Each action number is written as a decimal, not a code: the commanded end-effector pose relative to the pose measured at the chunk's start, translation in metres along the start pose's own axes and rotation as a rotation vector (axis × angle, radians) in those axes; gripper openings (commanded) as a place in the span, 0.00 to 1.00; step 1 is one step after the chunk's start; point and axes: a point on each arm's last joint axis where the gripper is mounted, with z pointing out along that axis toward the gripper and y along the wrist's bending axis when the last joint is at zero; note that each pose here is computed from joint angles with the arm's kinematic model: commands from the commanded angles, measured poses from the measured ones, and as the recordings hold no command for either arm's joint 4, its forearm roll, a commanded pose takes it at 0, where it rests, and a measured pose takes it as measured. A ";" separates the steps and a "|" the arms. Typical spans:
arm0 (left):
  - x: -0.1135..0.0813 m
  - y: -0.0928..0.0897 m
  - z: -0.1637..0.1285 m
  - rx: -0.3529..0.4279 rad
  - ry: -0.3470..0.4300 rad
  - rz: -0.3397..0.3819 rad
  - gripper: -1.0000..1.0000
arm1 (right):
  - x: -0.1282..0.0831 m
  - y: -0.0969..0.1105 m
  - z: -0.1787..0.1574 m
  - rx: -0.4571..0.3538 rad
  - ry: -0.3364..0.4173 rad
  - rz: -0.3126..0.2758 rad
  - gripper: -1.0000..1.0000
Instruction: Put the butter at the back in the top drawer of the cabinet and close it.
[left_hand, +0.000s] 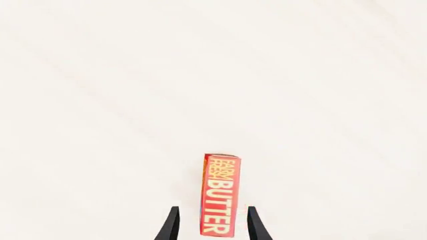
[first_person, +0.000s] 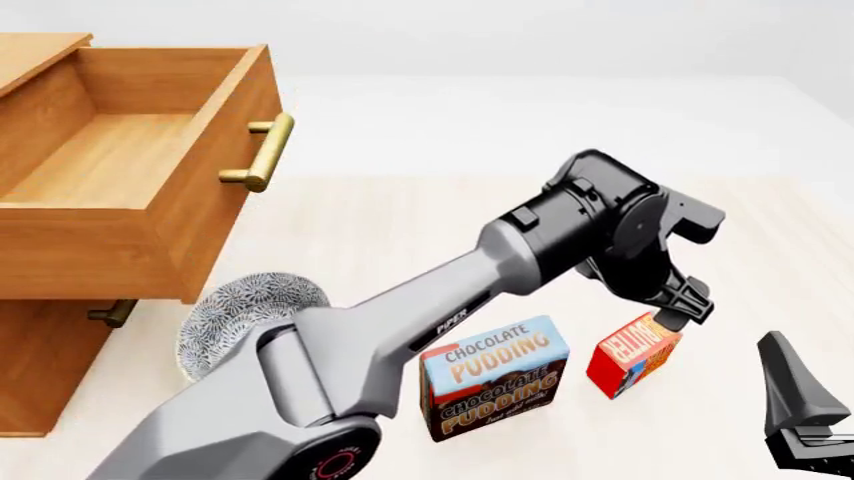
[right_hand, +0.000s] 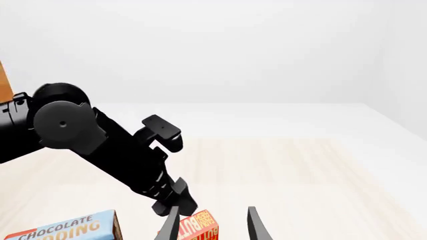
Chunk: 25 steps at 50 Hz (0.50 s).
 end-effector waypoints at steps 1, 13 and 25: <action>0.002 -0.003 0.006 0.002 0.007 -0.003 1.00 | 0.000 0.000 0.000 0.000 0.000 0.000 1.00; 0.005 -0.005 0.013 0.003 0.015 -0.010 1.00 | 0.000 0.000 0.000 0.000 0.000 0.000 1.00; 0.008 -0.007 0.018 0.005 0.023 -0.013 1.00 | 0.000 0.000 0.000 0.000 0.000 0.000 1.00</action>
